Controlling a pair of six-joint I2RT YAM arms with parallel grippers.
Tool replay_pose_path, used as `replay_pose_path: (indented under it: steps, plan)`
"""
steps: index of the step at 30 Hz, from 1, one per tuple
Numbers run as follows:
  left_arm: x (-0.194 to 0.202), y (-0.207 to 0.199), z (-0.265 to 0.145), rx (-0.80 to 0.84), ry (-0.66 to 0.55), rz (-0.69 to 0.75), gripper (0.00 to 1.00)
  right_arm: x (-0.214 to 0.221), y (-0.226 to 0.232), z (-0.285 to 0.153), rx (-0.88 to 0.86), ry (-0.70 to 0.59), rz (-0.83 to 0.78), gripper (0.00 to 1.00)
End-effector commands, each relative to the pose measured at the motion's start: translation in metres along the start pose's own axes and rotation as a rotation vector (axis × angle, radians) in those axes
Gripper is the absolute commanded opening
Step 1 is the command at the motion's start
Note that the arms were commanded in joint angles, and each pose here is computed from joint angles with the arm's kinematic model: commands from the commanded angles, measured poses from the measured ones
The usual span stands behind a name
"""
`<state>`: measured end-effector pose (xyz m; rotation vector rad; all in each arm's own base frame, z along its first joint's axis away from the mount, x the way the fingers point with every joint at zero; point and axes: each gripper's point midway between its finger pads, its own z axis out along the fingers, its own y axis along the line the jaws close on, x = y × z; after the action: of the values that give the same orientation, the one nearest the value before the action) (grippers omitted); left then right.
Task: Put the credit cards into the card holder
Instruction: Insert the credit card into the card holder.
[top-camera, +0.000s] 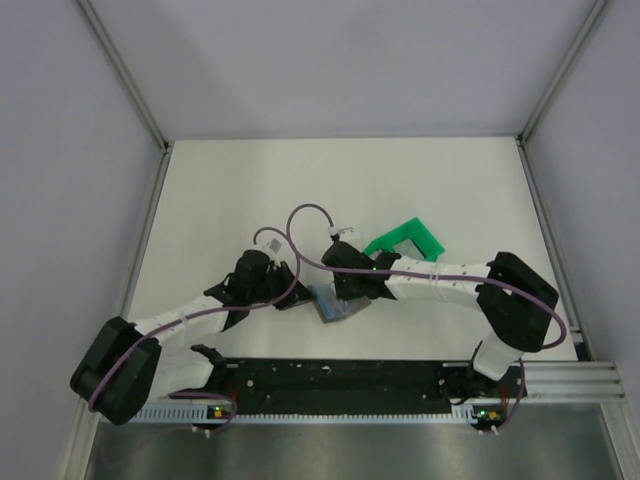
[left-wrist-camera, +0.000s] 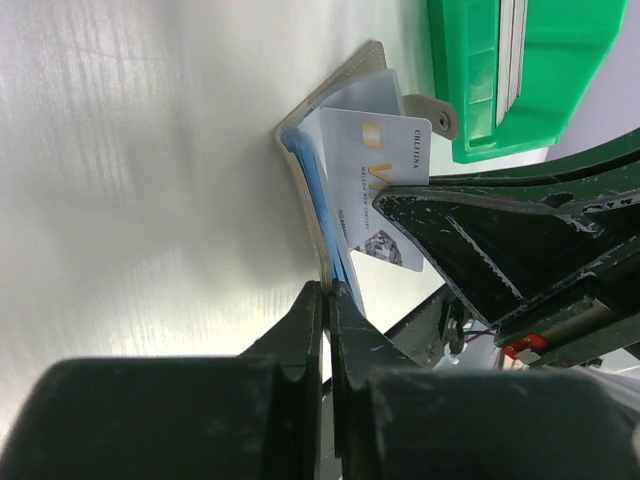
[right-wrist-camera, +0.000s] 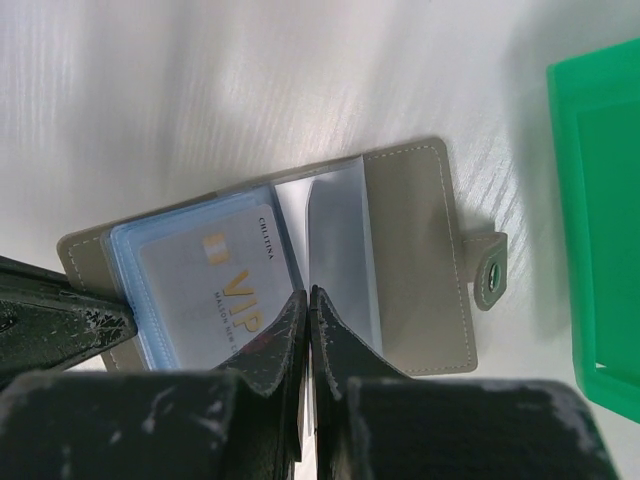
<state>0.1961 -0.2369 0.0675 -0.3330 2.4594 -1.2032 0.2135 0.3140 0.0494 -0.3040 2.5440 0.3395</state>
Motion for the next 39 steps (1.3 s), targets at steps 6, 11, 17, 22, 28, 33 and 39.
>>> replay_pose_path:
  steps: [6, 11, 17, 22, 28, 33, 39]
  plan:
    - [-0.018, -0.004, -0.005, -0.112, 0.002, 0.182, 0.0, 0.002, 0.008, -0.01, -0.075, 0.028, 0.03, 0.0]
    - [-0.024, -0.009, -0.013, -0.144, 0.033, 0.269, 0.0, -0.018, 0.018, -0.028, -0.124, -0.029, 0.045, 0.0]
    - [-0.023, -0.005, -0.014, -0.181, 0.069, 0.296, 0.0, -0.045, 0.026, -0.05, -0.162, -0.124, 0.115, 0.0]
    - [-0.024, -0.006, -0.013, -0.172, 0.059, 0.277, 0.0, -0.065, 0.043, -0.064, -0.259, -0.23, 0.19, 0.0]
    - [-0.025, -0.009, -0.012, -0.154, 0.044, 0.241, 0.0, -0.067, 0.057, -0.066, -0.25, -0.297, 0.18, 0.0]
    - [-0.024, -0.012, -0.011, -0.133, 0.033, 0.213, 0.0, -0.059, 0.064, -0.061, -0.211, -0.319, 0.178, 0.0]
    - [-0.022, -0.012, -0.012, -0.121, 0.024, 0.194, 0.0, -0.053, 0.065, -0.053, -0.183, -0.319, 0.168, 0.0]
